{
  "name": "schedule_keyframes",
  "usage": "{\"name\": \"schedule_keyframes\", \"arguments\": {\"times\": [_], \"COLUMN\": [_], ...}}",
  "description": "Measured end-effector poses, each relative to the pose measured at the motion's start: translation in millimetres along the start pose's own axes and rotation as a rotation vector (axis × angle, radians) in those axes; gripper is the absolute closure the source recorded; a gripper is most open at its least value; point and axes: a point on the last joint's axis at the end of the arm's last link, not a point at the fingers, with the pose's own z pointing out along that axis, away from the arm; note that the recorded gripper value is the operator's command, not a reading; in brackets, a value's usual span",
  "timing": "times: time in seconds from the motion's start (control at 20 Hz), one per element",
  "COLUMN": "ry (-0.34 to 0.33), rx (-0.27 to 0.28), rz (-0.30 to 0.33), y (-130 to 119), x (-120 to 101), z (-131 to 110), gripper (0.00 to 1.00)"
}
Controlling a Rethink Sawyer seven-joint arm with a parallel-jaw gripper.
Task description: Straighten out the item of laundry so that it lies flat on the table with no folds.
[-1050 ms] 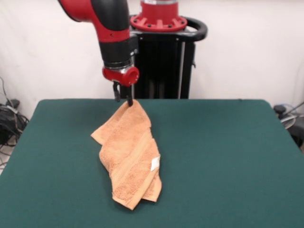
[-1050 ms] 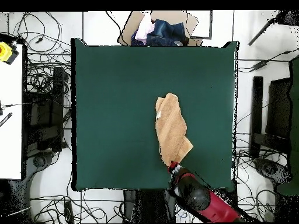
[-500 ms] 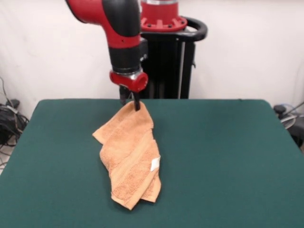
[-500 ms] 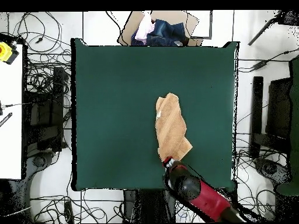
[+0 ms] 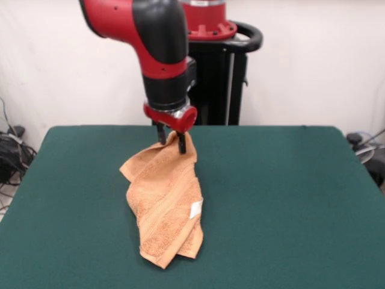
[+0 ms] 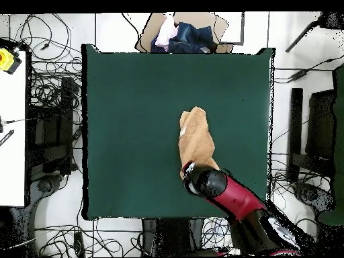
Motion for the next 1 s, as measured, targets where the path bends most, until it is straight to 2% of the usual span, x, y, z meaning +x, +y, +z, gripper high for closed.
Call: {"name": "schedule_keyframes", "arguments": {"times": [0.1,0.15,0.3,0.45,0.65,1.0], "ry": [-0.009,-0.032,-0.074,-0.098,-0.120,-0.133], "rx": [-0.004,-0.009,-0.017,-0.021,-0.025,-0.027], "rz": [0.006,0.010,0.020,0.028,0.044,0.057], "y": [1,2,3,0,-7,-13], "x": [-12,-27,-51,-64,-79,-92], "z": [-2,-5,-12,-17,-21,-20], "gripper": [0.00,0.00,0.00,0.00,0.00,0.00]}}
